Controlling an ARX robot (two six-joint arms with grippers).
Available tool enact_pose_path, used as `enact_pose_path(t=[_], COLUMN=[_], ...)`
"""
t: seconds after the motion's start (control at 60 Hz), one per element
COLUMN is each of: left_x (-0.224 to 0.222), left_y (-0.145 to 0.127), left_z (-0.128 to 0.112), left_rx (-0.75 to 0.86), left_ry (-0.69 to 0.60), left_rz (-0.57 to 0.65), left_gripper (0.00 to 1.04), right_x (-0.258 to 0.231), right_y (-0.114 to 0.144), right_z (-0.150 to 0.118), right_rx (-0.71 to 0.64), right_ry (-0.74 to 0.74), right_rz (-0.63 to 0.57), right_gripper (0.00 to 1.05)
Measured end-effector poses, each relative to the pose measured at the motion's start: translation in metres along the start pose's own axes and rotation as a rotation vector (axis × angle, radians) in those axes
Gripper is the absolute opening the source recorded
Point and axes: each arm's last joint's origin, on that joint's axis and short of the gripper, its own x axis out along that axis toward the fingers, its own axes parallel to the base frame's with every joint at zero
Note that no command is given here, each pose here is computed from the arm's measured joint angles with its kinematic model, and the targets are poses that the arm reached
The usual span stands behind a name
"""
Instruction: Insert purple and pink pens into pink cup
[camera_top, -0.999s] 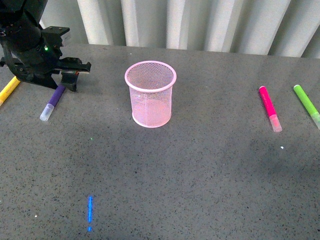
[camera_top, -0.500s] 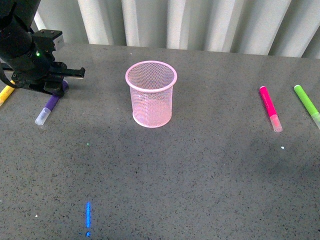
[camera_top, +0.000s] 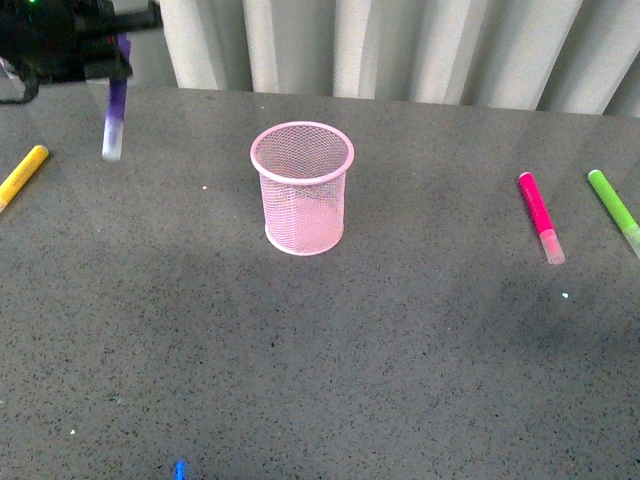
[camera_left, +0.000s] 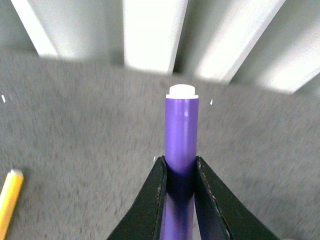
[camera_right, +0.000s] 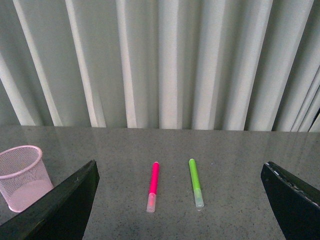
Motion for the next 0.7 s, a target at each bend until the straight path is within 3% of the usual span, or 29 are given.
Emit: enact_pose_path(t=[0.117,0.216,0.316,0.483,0.699], left_x=[-0.030,-0.058,-0.071,-0.071,-0.054], left_y=[-0.026,-0.067,-0.102,-0.145,-0.155], left_z=[0.004,-0.013,-0.035,-0.072,-0.098], left_rx=[-0.008,-0.036,-0.050,-0.047,-0.026], left_ry=[-0.261,-0.475,-0.574,-0.619,-0.560], left_rz=[-0.030,-0.102,-0.146,-0.168,-0.143], left_gripper=[0.12,0.12,0.12,0.12,0.12], right_x=[0.000,0.000,0.000,0.000,0.000], right_y=[0.000,0.000,0.000,0.000,0.000], right_z=[0.000,0.000,0.000,0.000,0.000], right_rx=[0.000,0.000,0.000,0.000,0.000], right_ry=[0.000,0.000,0.000,0.000,0.000], right_rz=[0.000,0.000,0.000,0.000,0.000], right_gripper=[0.98,0.98,0.98,0.98,0.98])
